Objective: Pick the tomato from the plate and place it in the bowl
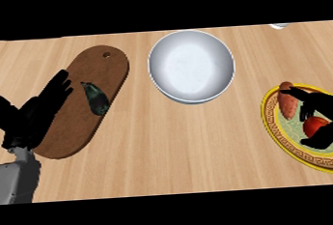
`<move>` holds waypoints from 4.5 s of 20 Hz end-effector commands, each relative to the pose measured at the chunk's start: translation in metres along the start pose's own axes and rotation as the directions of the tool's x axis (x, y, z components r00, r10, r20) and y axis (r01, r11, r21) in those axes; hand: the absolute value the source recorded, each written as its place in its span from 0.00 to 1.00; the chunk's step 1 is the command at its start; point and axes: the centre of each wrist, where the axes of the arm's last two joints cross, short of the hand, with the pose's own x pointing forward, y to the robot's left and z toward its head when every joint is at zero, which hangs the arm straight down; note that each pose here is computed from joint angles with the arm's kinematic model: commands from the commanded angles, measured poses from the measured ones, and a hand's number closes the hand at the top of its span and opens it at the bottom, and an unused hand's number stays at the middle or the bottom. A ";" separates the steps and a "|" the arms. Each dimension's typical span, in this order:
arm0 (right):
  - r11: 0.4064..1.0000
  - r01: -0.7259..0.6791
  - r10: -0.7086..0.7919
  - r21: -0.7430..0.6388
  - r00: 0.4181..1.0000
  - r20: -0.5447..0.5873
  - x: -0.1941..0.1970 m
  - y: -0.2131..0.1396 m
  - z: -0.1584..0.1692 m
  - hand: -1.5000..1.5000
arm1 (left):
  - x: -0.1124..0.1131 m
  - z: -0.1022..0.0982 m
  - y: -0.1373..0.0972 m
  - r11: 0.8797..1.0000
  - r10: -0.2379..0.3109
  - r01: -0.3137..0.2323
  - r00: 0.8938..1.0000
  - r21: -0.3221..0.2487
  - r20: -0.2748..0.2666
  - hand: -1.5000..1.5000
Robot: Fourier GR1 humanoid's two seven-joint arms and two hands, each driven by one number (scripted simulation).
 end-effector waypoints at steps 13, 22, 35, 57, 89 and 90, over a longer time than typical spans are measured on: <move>0.998 -0.017 0.022 -0.061 0.995 0.093 0.020 -0.009 0.023 1.00 | -0.005 0.007 0.001 1.000 -0.006 0.005 1.000 0.017 0.019 0.50; 0.944 -0.147 0.178 -0.297 0.981 0.080 -0.022 -0.038 0.044 1.00 | -0.010 0.001 -0.006 1.000 0.001 -0.001 1.000 0.022 0.014 0.50; 0.861 -0.240 0.325 -0.448 0.938 0.123 0.080 -0.114 0.168 1.00 | 0.002 0.001 0.019 1.000 -0.013 0.013 1.000 0.020 0.003 0.50; 0.860 0.071 0.130 -0.506 0.928 0.350 0.263 -0.152 0.147 1.00 | -0.004 -0.004 -0.011 1.000 -0.020 0.020 1.000 0.002 -0.001 0.50; 0.893 0.394 -0.312 -0.217 0.890 0.332 0.313 -0.102 -0.096 1.00 | 0.010 -0.014 -0.005 0.999 -0.006 0.008 1.000 -0.049 0.028 0.50; 0.860 0.457 -0.380 -0.226 0.870 0.314 0.308 -0.083 -0.106 0.00 | 0.014 -0.008 -0.004 0.998 -0.023 0.024 0.999 -0.060 0.030 0.50</move>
